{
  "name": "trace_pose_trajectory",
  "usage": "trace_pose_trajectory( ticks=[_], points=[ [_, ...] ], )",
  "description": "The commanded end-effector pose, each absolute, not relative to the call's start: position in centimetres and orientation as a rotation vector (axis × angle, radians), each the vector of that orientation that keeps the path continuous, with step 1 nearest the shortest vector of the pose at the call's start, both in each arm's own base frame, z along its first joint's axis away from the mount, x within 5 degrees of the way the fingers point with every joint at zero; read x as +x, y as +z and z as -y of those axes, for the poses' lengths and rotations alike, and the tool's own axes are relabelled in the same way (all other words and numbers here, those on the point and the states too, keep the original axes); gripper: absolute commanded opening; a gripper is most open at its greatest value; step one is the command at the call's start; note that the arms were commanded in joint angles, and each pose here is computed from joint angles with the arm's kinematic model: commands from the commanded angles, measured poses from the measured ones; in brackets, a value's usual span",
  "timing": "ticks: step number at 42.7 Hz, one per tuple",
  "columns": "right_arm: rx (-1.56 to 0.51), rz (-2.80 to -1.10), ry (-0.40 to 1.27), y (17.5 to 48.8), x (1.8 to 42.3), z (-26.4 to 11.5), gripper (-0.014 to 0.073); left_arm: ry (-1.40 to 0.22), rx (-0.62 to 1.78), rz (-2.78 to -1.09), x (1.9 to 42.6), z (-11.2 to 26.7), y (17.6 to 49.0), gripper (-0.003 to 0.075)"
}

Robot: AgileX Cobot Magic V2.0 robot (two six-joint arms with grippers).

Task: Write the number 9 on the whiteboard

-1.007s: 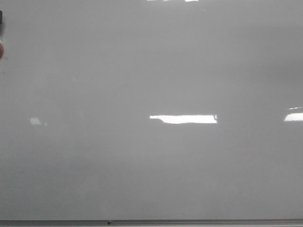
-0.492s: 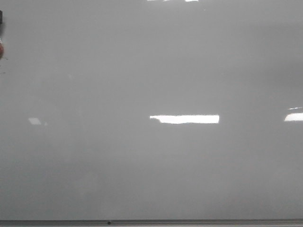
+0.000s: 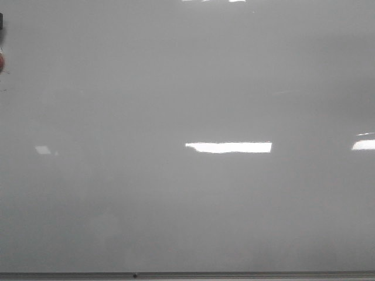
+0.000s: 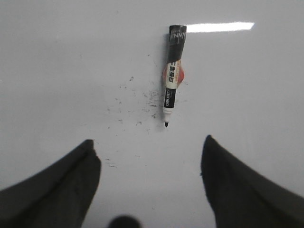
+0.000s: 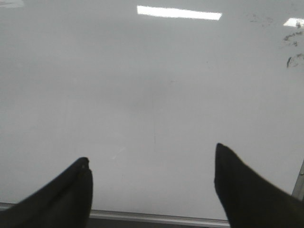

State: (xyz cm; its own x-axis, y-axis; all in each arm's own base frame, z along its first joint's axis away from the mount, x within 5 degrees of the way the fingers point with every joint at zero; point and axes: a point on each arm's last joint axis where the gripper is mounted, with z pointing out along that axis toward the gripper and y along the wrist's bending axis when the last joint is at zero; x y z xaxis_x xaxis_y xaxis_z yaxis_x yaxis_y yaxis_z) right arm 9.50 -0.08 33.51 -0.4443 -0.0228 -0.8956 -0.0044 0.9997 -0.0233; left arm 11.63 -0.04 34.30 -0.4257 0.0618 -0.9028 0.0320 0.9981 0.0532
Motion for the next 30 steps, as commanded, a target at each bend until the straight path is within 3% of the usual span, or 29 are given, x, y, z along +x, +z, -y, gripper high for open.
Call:
trace_pose_trajectory(
  ticks=[1,17,30],
  points=[
    [-0.025,-1.932,-0.027,35.1,9.8,0.1,0.0601,0.039,0.079,-1.96,13.3,0.1,35.3,0.0555],
    [-0.025,-1.934,-0.027,35.1,9.8,0.1,0.0601,0.022,0.201,-2.109,21.4,1.7,34.3,0.0555],
    [-0.025,-1.935,-0.027,35.1,9.8,0.1,0.0601,0.034,0.211,-2.169,27.4,2.0,31.7,0.0555]
  ],
)
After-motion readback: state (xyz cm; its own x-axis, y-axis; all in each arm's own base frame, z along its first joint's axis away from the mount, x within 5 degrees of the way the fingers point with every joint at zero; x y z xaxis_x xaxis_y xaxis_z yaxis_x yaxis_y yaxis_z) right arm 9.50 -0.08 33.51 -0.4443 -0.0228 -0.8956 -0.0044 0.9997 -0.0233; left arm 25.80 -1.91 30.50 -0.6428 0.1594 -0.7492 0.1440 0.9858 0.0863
